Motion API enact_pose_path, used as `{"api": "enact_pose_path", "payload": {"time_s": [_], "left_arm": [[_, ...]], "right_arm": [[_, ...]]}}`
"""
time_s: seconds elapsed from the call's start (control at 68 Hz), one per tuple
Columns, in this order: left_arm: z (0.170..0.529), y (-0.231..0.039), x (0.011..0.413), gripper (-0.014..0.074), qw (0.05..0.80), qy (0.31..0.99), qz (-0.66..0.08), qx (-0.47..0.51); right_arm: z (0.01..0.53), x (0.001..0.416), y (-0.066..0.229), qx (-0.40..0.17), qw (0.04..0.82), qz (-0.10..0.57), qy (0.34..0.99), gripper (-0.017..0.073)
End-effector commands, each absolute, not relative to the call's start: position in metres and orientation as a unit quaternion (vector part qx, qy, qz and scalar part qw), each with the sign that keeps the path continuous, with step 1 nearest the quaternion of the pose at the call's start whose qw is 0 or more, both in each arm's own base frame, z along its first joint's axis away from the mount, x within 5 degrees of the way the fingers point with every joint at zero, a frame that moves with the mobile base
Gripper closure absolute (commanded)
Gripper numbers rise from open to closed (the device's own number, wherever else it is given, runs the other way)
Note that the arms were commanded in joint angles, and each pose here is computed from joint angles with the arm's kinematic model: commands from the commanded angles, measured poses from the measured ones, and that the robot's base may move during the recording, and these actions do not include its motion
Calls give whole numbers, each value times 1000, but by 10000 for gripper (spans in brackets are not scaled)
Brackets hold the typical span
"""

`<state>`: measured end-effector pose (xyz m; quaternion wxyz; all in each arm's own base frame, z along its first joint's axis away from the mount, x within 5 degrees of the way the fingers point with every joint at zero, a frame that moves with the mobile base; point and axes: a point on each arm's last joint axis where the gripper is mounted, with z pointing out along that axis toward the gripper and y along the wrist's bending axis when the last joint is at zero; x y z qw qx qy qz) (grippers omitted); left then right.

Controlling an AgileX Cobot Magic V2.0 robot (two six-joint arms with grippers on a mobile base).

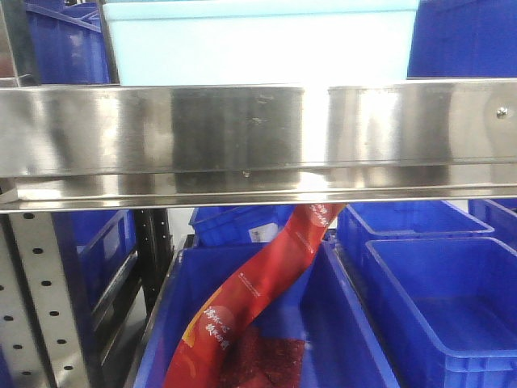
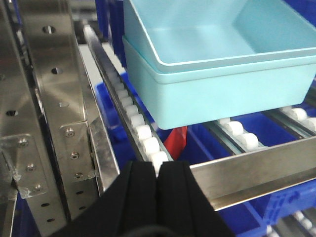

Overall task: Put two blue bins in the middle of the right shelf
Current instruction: 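Lower the light-blue bin onto the upper roller shelf with both grippers, then open both grippers and withdraw them below the shelf rail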

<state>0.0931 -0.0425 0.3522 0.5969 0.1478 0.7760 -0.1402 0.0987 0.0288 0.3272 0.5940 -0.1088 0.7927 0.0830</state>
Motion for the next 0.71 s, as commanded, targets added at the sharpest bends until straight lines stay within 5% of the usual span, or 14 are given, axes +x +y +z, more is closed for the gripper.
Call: {"api": "enact_pose_path", "payload": {"time_s": [0.0, 0.691], "left_arm": [[341, -39, 83, 704, 624, 752, -153, 147], [333, -30, 67, 704, 638, 741, -157, 143]], "right_arm": [[322, 91, 26, -113, 624, 81, 769, 721], [318, 86, 24, -113, 629, 82, 765, 721]]}}
